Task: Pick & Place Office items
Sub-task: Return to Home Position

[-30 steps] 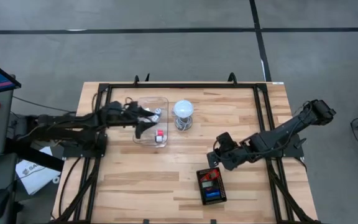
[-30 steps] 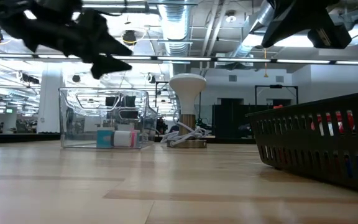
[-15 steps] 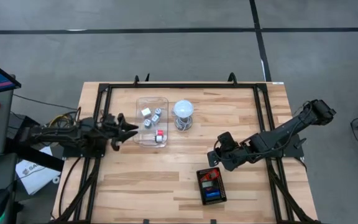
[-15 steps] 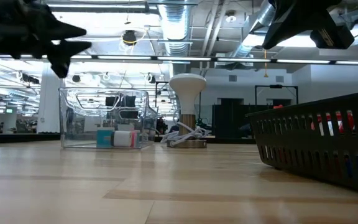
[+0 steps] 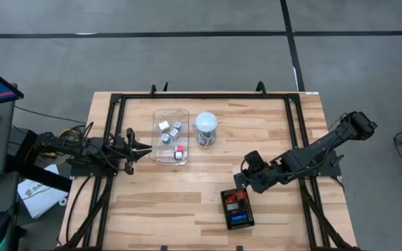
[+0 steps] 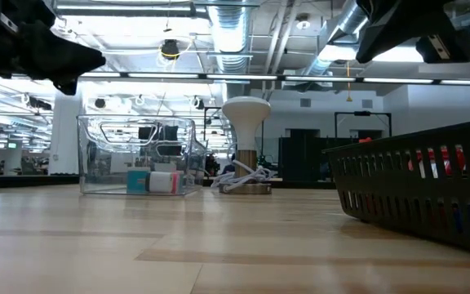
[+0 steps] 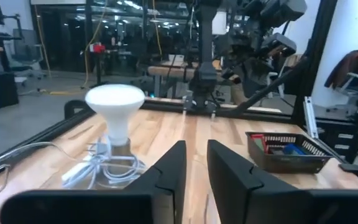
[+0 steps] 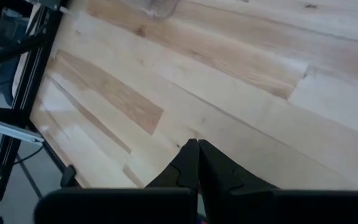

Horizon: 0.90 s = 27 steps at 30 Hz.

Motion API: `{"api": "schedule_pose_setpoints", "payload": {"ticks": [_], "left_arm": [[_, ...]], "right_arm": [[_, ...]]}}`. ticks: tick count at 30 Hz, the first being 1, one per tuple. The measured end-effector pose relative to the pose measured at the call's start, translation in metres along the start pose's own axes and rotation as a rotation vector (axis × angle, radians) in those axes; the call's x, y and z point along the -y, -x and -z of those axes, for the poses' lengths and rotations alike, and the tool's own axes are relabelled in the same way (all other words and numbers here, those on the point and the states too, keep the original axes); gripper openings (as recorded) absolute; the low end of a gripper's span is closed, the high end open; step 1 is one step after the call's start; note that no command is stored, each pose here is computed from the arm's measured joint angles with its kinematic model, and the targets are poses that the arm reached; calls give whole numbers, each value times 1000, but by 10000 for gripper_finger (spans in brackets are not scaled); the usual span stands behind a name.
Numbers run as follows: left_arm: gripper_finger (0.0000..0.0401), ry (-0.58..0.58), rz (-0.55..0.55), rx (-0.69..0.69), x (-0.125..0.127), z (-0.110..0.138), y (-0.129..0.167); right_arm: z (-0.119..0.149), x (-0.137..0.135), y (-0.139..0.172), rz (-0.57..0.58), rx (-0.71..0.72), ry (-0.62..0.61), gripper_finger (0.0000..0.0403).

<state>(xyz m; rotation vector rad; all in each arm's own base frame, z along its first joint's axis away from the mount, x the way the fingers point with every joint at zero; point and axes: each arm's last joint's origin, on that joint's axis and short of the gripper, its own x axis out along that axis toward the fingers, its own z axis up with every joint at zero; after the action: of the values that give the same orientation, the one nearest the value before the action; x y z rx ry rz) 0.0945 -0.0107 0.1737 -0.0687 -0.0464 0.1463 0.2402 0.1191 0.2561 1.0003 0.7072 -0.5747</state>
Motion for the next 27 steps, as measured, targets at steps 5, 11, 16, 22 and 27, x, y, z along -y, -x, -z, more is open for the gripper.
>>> {"api": "schedule_pose_setpoints", "payload": {"ticks": [5, 11, 16, 22, 27], "left_arm": [[45, -15, -22, -15, -3, 1, -2], [42, -13, 16, -54, -9, 5, -5], [42, -7, 30, -66, -16, 5, -6], [41, 2, 52, -82, -19, 7, -7], [36, 8, 13, -83, -22, 7, -7]], "right_arm": [[0, 1, 0, 6, -3, 2, 0], [0, 0, 0, 4, 0, -9, 0], [0, 0, 0, 3, 3, -16, 0], [-1, 0, 0, 4, 35, -5, 0], [-2, -1, 0, -5, 52, 76, 0]]}}
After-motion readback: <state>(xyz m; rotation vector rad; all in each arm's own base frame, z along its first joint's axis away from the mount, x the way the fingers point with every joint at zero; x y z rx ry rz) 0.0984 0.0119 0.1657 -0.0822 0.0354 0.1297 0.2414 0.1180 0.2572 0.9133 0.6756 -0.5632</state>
